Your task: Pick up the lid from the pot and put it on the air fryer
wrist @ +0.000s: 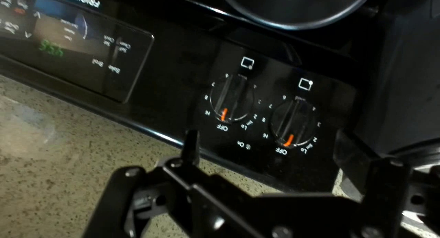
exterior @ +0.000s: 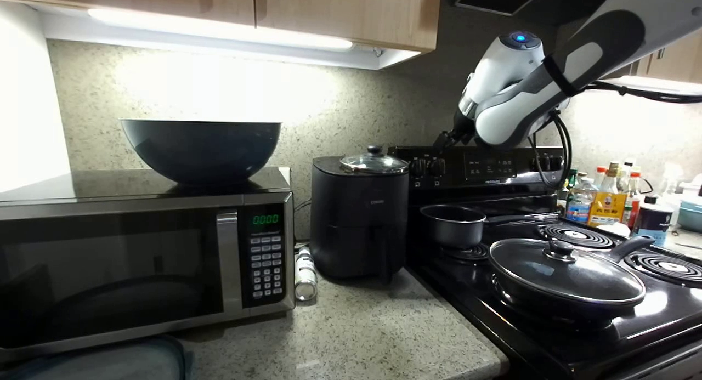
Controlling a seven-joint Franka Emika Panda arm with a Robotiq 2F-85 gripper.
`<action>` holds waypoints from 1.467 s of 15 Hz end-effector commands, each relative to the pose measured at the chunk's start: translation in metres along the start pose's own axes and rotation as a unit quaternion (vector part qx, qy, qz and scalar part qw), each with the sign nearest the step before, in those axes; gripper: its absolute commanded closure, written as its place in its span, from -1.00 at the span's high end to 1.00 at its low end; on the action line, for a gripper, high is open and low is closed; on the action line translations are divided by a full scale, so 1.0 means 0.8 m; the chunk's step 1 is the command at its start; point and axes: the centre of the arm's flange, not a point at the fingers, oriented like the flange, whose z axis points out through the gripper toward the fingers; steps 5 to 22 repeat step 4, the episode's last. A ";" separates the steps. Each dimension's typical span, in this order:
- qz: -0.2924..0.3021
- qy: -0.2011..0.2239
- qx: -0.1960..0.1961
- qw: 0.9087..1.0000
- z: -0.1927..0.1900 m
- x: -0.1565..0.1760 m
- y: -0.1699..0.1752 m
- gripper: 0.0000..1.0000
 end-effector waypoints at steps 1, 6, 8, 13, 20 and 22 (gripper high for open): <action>0.003 -0.002 -0.002 1.000 -0.001 -0.002 0.001 1.00; 0.002 -0.002 -0.001 1.000 0.000 -0.001 -0.001 1.00; 0.002 -0.002 -0.001 1.000 0.000 -0.001 -0.001 1.00; 0.002 -0.002 -0.001 1.000 0.000 -0.001 -0.001 1.00; 0.002 -0.002 -0.001 1.000 0.000 -0.001 -0.001 1.00; 0.002 -0.002 -0.001 1.000 0.000 -0.001 -0.001 1.00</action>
